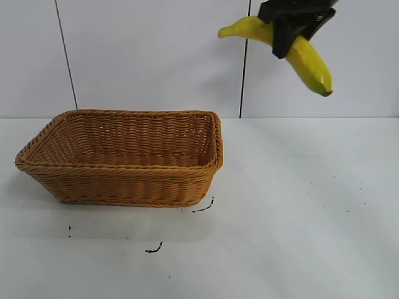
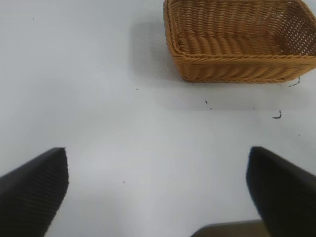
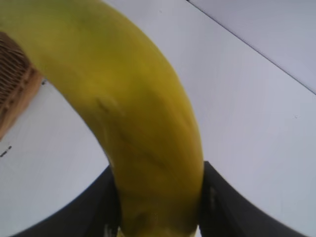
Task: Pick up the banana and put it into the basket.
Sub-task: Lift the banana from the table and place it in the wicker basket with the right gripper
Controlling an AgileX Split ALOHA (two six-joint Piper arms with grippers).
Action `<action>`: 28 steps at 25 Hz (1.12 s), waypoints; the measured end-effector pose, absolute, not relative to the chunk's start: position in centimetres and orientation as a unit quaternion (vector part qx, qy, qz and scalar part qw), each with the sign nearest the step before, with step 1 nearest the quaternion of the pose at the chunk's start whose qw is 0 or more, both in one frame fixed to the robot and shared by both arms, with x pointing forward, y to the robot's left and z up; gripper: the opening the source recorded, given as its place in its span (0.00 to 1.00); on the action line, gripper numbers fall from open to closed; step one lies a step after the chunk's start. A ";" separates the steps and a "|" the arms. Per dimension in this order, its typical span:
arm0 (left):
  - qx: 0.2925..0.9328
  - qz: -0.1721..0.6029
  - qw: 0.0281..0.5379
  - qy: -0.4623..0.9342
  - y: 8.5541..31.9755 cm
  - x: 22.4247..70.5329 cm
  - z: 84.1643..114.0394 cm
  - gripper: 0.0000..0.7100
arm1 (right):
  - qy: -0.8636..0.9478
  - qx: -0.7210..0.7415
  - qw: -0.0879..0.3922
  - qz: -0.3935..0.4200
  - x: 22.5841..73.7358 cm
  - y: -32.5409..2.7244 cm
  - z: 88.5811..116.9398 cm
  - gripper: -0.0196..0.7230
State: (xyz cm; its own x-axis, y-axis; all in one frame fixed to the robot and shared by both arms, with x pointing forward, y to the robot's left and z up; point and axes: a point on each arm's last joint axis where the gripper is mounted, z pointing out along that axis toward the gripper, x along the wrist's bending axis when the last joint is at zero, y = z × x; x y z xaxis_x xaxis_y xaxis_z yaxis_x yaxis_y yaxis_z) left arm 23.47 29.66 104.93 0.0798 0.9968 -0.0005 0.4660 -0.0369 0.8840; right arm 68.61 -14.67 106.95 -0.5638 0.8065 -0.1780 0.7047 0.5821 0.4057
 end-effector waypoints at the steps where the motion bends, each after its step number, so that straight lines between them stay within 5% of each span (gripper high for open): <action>1: 0.629 0.350 0.379 0.581 29.7 23.5 104.9 0.98 | 0.879 0.416 0.179 0.149 68.4 -13.2 106.7 0.45; 14: 0.629 0.350 0.379 0.581 29.7 23.5 104.9 0.98 | 0.918 0.192 0.254 0.236 64.8 2.1 102.5 0.45; 23: 0.629 0.350 0.379 0.581 29.7 23.5 104.9 0.98 | 0.928 0.165 0.258 0.212 66.2 3.6 96.0 0.45; 28: 0.629 0.350 0.379 0.581 29.7 23.5 104.9 0.98 | 0.927 0.167 0.255 0.217 66.4 3.8 94.8 0.45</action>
